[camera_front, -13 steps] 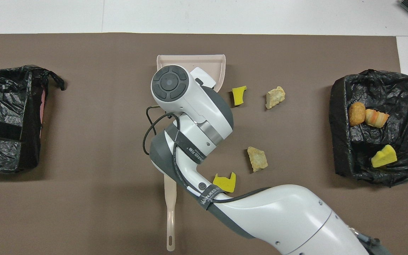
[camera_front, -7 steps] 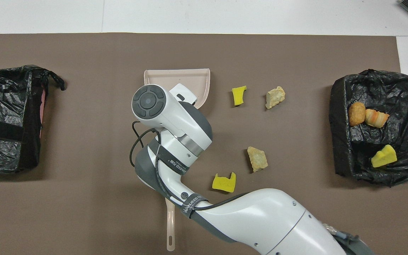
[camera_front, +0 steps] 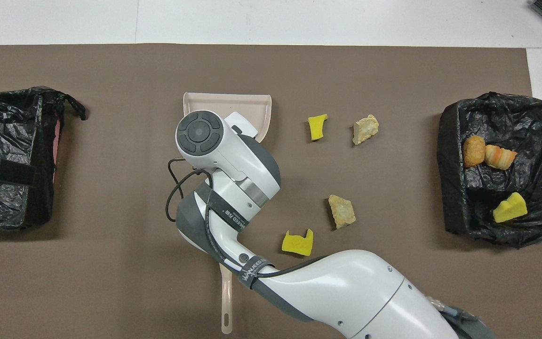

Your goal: Sweep and dump trash in bin

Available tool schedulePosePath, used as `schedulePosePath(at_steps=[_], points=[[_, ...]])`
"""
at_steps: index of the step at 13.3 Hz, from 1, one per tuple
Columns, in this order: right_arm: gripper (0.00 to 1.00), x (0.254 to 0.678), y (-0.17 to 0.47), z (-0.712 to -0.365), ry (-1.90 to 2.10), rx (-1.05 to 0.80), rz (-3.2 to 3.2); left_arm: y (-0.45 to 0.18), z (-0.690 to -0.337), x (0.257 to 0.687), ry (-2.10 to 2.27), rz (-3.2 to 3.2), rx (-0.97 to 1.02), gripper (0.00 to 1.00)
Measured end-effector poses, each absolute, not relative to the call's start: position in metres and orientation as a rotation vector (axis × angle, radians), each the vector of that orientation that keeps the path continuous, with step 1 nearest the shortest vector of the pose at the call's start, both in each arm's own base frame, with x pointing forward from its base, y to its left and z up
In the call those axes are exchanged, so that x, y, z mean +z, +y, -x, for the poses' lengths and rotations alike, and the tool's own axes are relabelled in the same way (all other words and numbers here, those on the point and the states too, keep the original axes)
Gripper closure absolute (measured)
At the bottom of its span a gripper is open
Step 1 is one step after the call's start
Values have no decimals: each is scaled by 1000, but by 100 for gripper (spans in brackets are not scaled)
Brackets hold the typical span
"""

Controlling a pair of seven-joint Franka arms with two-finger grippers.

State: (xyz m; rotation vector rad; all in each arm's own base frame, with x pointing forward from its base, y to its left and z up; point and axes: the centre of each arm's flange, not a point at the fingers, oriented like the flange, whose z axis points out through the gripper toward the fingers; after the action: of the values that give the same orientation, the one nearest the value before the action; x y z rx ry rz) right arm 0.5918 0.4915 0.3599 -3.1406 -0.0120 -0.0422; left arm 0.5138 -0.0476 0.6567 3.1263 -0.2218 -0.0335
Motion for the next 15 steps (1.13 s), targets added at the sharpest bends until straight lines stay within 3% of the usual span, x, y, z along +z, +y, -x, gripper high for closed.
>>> schedulePosePath(at_steps=[2,5,7,8,10,13,15], points=[[57,375,485,-597,7,-69,3129,-45,-514,657,-212,-3128,-33,0],[51,386,479,-601,21,-87,3120,-32,-515,657,-175,-3129,-32,0],[37,396,471,-606,42,-103,3112,-29,-515,657,-167,-3129,-32,0],[36,407,463,-611,63,-121,3103,-29,-515,657,-168,-3129,-32,0],[20,444,431,-623,163,-172,3086,-30,-515,657,-168,-3129,-32,0],[17,500,354,-636,316,-234,3078,-30,-515,657,-169,-3129,-32,0],[6,528,309,-633,401,-261,3081,-30,-515,657,-169,-3129,-32,0]])
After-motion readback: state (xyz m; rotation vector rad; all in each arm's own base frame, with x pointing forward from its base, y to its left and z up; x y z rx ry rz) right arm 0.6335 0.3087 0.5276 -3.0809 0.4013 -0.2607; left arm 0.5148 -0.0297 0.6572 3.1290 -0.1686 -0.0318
